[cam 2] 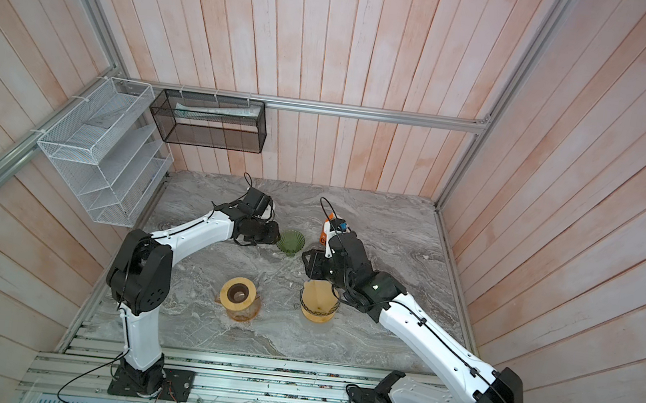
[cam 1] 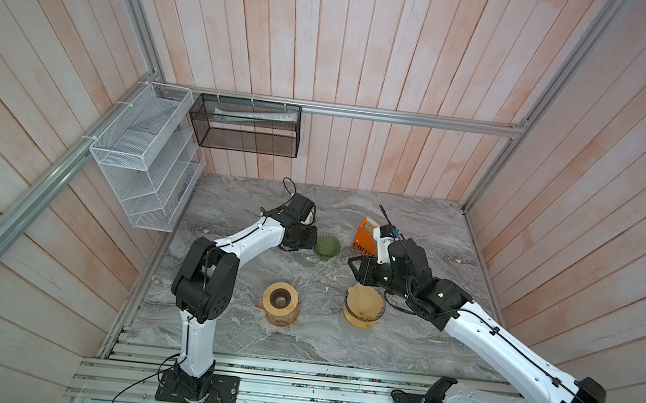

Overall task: Place the coffee filter in the dripper
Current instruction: 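Lower left gripper onto the green ribbed dripper's stem and grip it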

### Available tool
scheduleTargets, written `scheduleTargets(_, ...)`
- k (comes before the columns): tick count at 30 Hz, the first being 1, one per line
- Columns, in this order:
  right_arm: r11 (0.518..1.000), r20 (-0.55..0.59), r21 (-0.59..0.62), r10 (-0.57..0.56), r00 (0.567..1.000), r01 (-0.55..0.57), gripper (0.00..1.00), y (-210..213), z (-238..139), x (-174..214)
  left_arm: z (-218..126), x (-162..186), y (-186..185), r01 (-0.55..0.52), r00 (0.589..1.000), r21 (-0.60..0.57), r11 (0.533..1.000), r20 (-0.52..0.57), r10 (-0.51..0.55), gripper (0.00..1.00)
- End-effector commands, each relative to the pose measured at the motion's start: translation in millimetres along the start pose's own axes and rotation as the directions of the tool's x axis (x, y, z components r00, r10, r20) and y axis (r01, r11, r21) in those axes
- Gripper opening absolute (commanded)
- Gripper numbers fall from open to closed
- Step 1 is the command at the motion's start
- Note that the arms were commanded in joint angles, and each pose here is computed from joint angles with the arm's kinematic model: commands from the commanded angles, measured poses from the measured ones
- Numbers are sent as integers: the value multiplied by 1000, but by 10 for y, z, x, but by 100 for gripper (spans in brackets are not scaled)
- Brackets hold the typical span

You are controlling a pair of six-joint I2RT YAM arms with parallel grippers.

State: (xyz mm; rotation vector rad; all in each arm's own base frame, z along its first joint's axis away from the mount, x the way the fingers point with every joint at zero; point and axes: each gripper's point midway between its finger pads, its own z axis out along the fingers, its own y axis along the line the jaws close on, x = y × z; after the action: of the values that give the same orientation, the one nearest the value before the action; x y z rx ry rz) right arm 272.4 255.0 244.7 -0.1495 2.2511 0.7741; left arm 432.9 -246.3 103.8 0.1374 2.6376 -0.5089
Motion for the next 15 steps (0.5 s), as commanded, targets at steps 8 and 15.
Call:
scheduleTargets(8,1000,10,-7,-7,1000,7,45,-8,10,-74,188,-42,-35,-25,999,7,1000,-21,25,34)
scheduleTargets(15,1000,4,-1,-1,1000,1,45,-52,31,-64,279,-30,-32,-27,999,9,1000,-35,27,30)
